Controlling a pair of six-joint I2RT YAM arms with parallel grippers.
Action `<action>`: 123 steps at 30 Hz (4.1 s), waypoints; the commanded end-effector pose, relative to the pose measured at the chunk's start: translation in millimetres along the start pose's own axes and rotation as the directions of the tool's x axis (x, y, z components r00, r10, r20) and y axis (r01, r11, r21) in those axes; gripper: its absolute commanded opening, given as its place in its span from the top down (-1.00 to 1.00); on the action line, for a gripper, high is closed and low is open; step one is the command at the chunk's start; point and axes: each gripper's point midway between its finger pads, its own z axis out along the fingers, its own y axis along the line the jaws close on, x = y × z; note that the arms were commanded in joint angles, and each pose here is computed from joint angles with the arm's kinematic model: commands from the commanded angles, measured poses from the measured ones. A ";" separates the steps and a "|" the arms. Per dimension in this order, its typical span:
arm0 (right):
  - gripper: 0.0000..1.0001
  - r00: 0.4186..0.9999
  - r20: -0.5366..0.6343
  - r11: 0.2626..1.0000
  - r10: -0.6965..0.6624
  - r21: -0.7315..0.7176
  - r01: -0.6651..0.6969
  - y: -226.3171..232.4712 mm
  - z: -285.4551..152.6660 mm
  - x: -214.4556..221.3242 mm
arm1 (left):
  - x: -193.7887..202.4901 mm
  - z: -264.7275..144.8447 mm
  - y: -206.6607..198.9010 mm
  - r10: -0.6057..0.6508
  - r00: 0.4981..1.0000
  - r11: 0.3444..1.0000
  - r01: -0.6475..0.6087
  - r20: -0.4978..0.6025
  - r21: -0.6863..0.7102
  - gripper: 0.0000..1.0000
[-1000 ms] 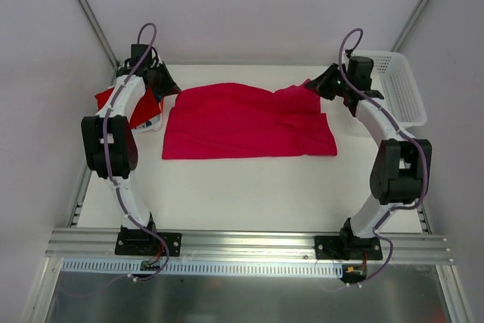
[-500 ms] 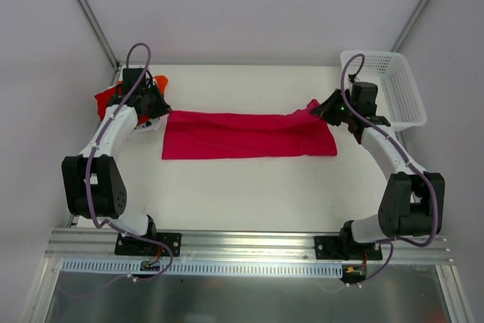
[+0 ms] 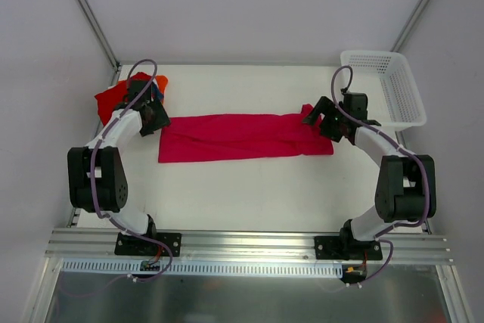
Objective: Fold and stack the t-shirts
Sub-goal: Fold the other side of the tshirt into a rectangle, then rotate the tshirt 90 degrees
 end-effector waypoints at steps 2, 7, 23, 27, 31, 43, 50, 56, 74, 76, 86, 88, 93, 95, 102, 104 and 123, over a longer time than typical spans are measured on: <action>-0.99 0.999 0.039 0.997 -0.029 0.067 0.026 -12.8 -0.9 -4.6 | 22.5 16.3 19.4 0.005 0.995 0.994 -0.015 -0.096 -0.106 -0.41; -0.99 0.997 0.058 0.995 -0.050 0.090 0.045 -13.2 -10.6 -8.8 | 23.5 10.7 30.4 -0.025 0.997 0.986 0.013 -0.068 -0.165 -0.79; -0.99 0.929 0.351 0.990 -0.120 0.116 0.084 24.1 -161.1 4.4 | 30.8 -135.1 -271.9 0.386 0.915 0.483 -0.311 0.120 0.819 -0.91; -0.99 0.912 0.399 0.996 -0.089 0.042 0.079 19.9 -196.8 38.6 | 97.9 -127.3 -346.5 0.537 0.838 0.329 -0.310 0.093 0.892 -0.98; -0.99 0.903 0.427 0.996 -0.041 -0.057 0.072 10.5 -230.6 79.2 | 153.1 -99.2 -391.9 0.623 0.780 0.275 -0.286 0.056 0.918 -0.98; -0.99 0.892 0.452 0.974 0.014 -0.208 0.090 4.7 -272.7 129.5 | 273.2 -22.4 -433.1 0.729 0.683 0.301 -0.258 -0.047 0.918 -0.87; -0.99 0.870 0.494 0.974 0.011 -0.200 0.102 6.7 -295.9 132.3 | 272.7 11.5 -423.2 0.735 0.676 0.380 -0.476 0.054 0.794 -0.61; -0.99 0.870 0.494 0.977 0.002 -0.188 0.104 6.8 -302.0 137.0 | 233.0 45.4 -407.7 0.694 0.710 0.529 -0.616 0.120 0.584 -0.74; -0.99 0.888 0.460 0.990 -0.020 -0.113 0.081 -10.5 -289.6 146.2 | -31.5 112.0 -372.8 0.309 0.909 0.789 -0.409 0.279 0.459 -0.98; -0.99 0.889 0.456 0.992 -0.027 -0.100 0.081 -13.4 -287.5 147.2 | -63.9 101.5 -379.0 0.253 0.903 0.781 -0.402 0.347 0.478 -0.98; -0.99 0.923 0.381 0.974 0.055 -0.222 0.034 3.3 -247.5 140.1 | -149.7 -76.9 -399.1 0.035 0.819 0.584 -0.481 0.572 0.654 -0.98; -0.99 0.944 0.318 0.961 0.084 -0.277 0.007 12.9 -231.7 139.0 | -146.6 -108.2 -381.6 0.053 0.778 0.608 -0.522 0.626 0.598 -0.98; -0.99 0.952 0.276 0.923 0.129 -0.384 -0.013 53.4 -206.1 91.7 | -130.3 -153.3 -313.4 0.064 0.767 0.709 -0.485 0.638 0.512 -0.98; -0.99 0.971 0.223 0.941 0.081 -0.338 -0.001 66.9 -177.8 72.1 | -132.5 -185.0 -284.7 0.028 0.746 0.741 -0.462 0.665 0.487 -0.98; -0.90 0.944 -0.025 0.899 -0.328 -0.314 0.304 232.5 -89.4 78.5 | -84.2 -210.0 -201.7 0.058 0.736 0.794 -0.444 0.675 0.416 -0.98; -0.13 0.947 -0.012 0.871 -0.321 -0.397 0.290 275.2 -68.8 79.9 | -73.9 -217.9 -176.7 0.078 0.725 0.813 -0.444 0.684 0.378 -0.98; 0.99 0.909 -0.303 0.831 -0.286 -0.551 0.078 352.3 146.3 233.7 | 19.4 -206.7 -86.0 0.079 0.789 0.842 -0.380 0.609 0.383 -0.98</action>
